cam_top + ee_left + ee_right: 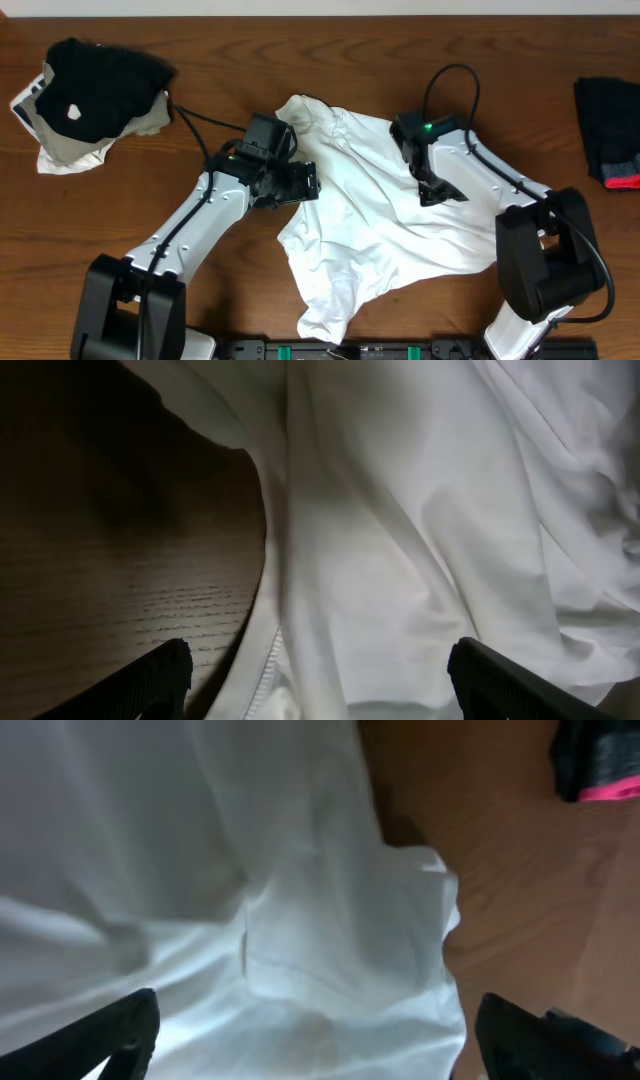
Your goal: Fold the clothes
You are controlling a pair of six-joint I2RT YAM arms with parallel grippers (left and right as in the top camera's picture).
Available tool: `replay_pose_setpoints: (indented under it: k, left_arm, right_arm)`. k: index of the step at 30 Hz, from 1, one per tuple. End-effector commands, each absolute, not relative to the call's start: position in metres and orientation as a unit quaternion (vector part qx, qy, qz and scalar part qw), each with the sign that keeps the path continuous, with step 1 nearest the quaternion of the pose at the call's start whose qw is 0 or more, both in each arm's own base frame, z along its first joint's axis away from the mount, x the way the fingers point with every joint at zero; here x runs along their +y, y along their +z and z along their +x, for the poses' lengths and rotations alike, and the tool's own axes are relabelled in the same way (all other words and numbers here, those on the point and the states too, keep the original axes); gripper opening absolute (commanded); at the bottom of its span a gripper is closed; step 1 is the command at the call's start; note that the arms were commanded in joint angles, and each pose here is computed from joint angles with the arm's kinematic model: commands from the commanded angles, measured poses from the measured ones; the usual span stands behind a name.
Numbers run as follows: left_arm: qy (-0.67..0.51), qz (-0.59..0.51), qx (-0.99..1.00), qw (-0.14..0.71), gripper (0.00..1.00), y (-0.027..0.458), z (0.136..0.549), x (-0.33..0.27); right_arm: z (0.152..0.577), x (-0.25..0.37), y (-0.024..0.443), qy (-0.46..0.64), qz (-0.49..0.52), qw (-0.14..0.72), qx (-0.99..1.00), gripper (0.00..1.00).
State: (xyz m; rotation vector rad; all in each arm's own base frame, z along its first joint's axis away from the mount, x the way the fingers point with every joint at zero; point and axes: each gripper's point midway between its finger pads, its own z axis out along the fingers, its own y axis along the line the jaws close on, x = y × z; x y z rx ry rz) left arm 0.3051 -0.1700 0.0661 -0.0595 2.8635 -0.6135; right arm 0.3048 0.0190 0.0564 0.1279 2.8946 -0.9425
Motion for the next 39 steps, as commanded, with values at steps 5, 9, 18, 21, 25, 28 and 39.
replay_pose_setpoints:
  k: [5,9,18,21,25,28,39]
  left_arm:
    - [-0.199,-0.021,0.974,0.102,0.84,0.061,0.303,-0.165]
    - [-0.191,-0.004,0.977,0.091,0.84,0.056,0.295,-0.162]
    - [-0.189,-0.001,0.978,0.087,0.84,0.055,0.292,-0.161]
    - [-0.189,-0.001,0.978,0.087,0.84,0.055,0.292,-0.162]
    - [-0.188,-0.001,0.978,0.085,0.84,0.055,0.292,-0.161]
    - [-0.188,-0.002,0.979,0.083,0.84,0.055,0.291,-0.161]
    - [-0.188,-0.002,0.979,0.083,0.84,0.055,0.291,-0.161]
  right_arm:
    - [0.313,-0.001,0.057,-0.338,0.102,0.093,0.931,0.94]
    - [0.309,-0.008,0.047,-0.354,0.099,0.103,0.924,0.92]
    - [0.303,-0.013,0.023,-0.358,0.078,0.114,0.924,0.93]
    - [0.308,-0.014,0.023,-0.356,0.081,0.124,0.923,0.91]
    - [0.317,-0.020,0.023,-0.355,0.079,0.132,0.922,0.73]
    - [0.319,-0.028,0.023,-0.356,0.091,0.133,0.920,0.38]
    - [0.339,-0.044,0.030,-0.344,0.129,0.155,0.917,0.01]
